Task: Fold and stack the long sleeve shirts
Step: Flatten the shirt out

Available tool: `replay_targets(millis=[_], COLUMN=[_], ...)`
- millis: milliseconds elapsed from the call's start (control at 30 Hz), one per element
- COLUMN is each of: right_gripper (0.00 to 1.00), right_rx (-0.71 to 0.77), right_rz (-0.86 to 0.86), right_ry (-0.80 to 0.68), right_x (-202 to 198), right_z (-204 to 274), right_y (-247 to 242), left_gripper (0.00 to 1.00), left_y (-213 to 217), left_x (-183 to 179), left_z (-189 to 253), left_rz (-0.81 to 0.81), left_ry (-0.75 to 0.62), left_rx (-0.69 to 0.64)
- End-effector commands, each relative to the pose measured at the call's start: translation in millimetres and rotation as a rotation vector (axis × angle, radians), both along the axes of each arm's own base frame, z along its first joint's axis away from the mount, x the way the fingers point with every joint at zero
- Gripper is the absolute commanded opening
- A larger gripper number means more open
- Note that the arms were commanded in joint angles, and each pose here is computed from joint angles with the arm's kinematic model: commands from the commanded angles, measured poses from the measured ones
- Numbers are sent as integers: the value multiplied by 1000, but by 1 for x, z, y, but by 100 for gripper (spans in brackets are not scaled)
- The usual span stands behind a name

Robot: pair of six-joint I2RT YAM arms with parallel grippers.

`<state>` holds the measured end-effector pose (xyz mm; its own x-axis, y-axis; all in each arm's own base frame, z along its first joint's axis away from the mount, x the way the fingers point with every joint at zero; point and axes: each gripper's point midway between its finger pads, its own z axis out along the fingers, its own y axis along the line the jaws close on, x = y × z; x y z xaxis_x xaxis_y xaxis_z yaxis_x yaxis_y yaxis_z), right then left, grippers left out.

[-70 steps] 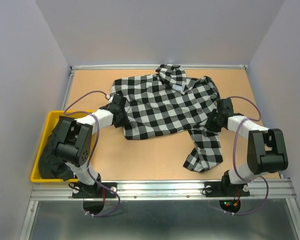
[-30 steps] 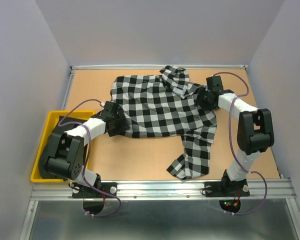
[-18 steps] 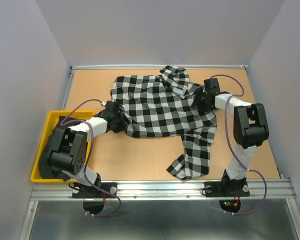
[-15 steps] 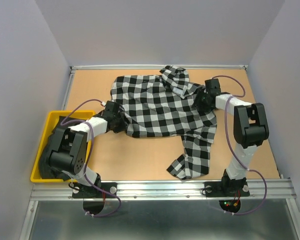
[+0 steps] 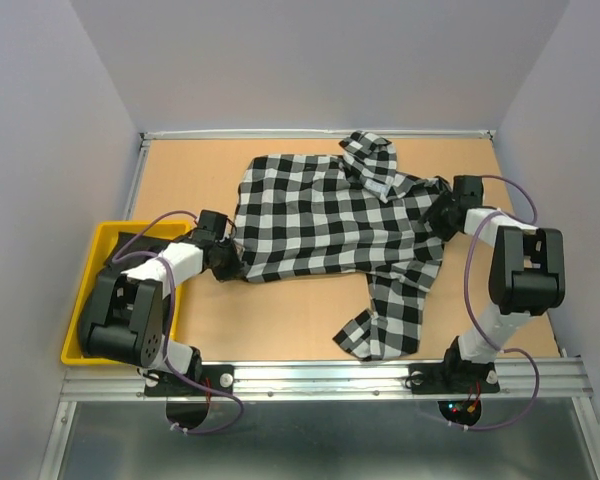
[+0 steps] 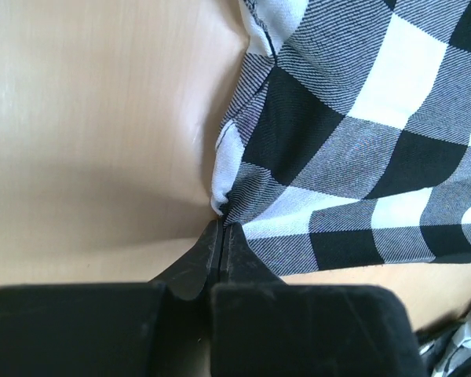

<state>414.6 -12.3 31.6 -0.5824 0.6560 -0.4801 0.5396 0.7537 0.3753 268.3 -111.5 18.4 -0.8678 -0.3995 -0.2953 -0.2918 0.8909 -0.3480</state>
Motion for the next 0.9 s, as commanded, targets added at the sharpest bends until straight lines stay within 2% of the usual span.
replay_targets(millis=[0, 100, 133, 167, 200, 233, 367, 433, 533, 600, 767, 867], right_gripper=[57, 57, 57, 57, 57, 58, 60, 60, 61, 61, 61, 61], right_rx=[-14, -41, -58, -75, -109, -147, -253, -292, -334, -355, -387, -400], right_rz=[-12, 26, 43, 67, 128, 189, 371, 446, 568, 630, 787, 834], right_ry=[108, 62, 9, -17, -46, -97, -213, -221, -247, -271, -272, -258], right_x=[-43, -42, -34, -30, -24, -13, 18, 31, 52, 64, 78, 81], right_z=[-9, 13, 34, 44, 55, 74, 117, 118, 117, 121, 98, 84], right_y=[-1, 1, 0, 2, 9, 16, 47, 60, 82, 94, 119, 124], left_gripper=[0, 3, 10, 25, 31, 48, 72, 82, 90, 91, 91, 91], left_y=[22, 30, 32, 35, 38, 38, 22, 7, -19, -35, -75, -85], left_x=[-35, -38, -36, -33, -26, -22, 8, 23, 41, 56, 75, 76], left_z=[2, 9, 14, 17, 23, 28, 62, 81, 99, 110, 99, 79], left_rz=[-29, -24, -25, -23, -11, -13, -45, -77, -143, -173, -252, -279], left_ry=[82, 76, 56, 44, 19, 6, -105, -167, -251, -309, -311, -272], left_rx=[60, 96, 107, 121, 139, 142, 82, 49, 10, 3, 4, 21])
